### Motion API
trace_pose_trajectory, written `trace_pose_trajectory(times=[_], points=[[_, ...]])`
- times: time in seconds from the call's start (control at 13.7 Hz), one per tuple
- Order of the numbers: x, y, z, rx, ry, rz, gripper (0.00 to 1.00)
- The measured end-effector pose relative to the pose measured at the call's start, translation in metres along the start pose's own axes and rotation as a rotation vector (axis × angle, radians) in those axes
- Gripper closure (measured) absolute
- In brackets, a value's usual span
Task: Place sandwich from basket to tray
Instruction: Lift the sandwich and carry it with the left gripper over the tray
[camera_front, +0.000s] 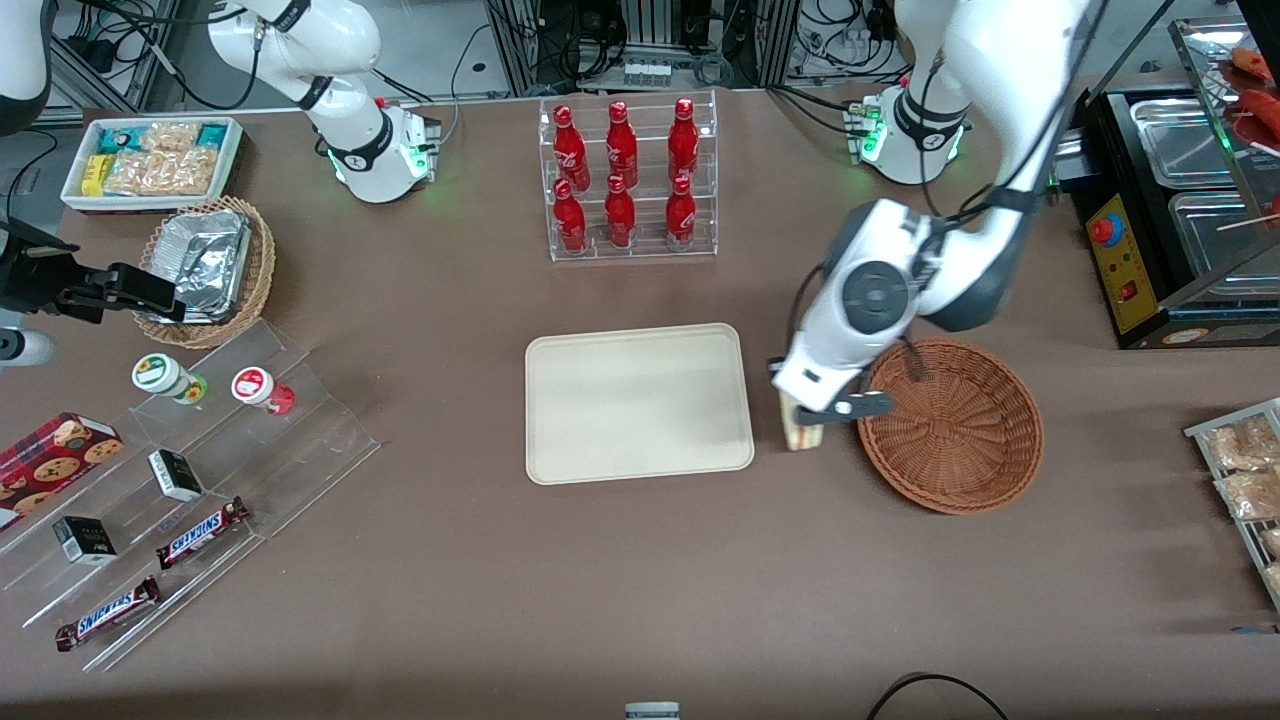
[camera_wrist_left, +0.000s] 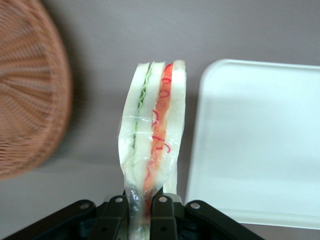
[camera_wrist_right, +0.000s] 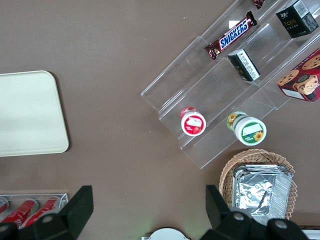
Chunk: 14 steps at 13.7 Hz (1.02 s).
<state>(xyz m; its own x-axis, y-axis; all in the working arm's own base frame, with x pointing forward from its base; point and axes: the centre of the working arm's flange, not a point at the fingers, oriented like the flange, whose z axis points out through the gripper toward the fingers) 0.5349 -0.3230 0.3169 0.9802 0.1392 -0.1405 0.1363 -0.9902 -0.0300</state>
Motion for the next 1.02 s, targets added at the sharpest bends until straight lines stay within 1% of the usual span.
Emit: trace_pose_trajectory(times=[0.22,0.29,0.44,0.59,0.88,1.02], points=[[-0.012,0.061,0.010,-0.015,0.006,-0.012,0.85],[-0.017,0.081,0.015,-0.016,0.002,-0.008,0.85],[-0.027,0.120,0.027,-0.001,-0.022,-0.013,0.85],[-0.031,0.154,0.040,-0.001,-0.034,-0.019,0.85],[-0.034,0.187,0.061,-0.012,-0.039,-0.015,0.85],[-0.039,0.195,0.065,-0.011,-0.041,-0.018,0.85]])
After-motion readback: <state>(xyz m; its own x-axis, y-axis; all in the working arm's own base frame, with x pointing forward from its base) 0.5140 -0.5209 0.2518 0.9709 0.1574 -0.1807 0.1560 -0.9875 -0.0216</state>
